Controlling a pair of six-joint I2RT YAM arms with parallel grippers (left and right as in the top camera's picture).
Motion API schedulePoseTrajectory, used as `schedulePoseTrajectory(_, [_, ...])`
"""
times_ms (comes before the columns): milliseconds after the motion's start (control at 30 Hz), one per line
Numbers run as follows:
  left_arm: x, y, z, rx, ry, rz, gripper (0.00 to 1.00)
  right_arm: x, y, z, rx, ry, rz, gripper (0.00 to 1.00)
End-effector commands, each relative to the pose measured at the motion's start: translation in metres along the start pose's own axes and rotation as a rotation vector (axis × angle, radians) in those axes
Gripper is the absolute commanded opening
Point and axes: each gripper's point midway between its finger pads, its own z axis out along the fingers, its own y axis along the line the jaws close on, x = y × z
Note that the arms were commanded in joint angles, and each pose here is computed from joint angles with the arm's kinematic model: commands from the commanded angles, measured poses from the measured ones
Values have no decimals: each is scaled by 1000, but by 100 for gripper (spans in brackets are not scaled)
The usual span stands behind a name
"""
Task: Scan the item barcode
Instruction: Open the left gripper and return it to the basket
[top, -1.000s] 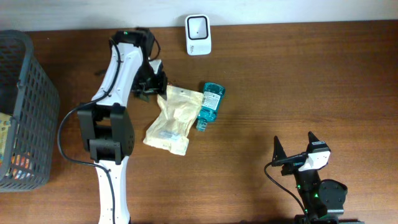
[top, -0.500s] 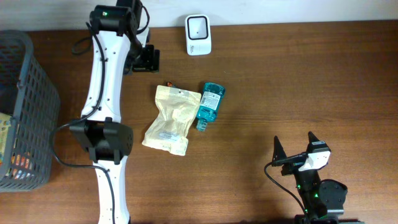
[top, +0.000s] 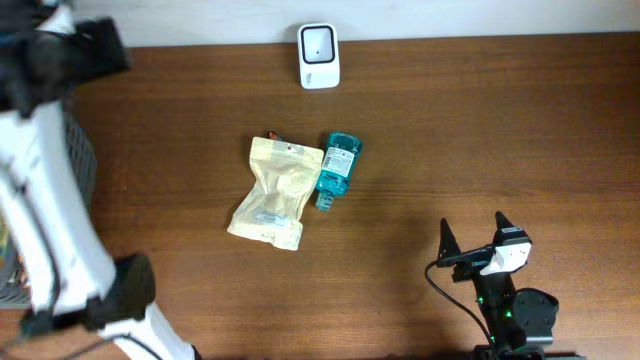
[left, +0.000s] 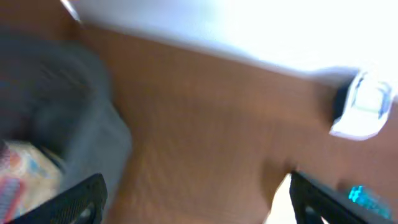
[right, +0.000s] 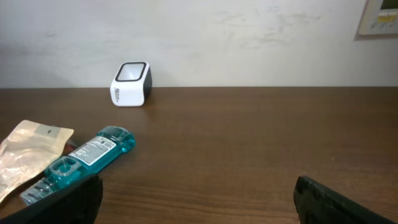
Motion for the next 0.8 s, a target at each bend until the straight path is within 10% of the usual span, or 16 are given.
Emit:
schedulePoseTrajectory(0, [-35,33,-52,-70,-201,-72,95,3,1,0,-6,6,13,98])
schedulePoseTrajectory(267, [-30,176,-77,-540,-260,-317,84,3,0,0,-6,6,13,98])
schedulePoseTrajectory(767, [133,309,59,-701,392,-333,89,3,0,0,-6,6,13,98])
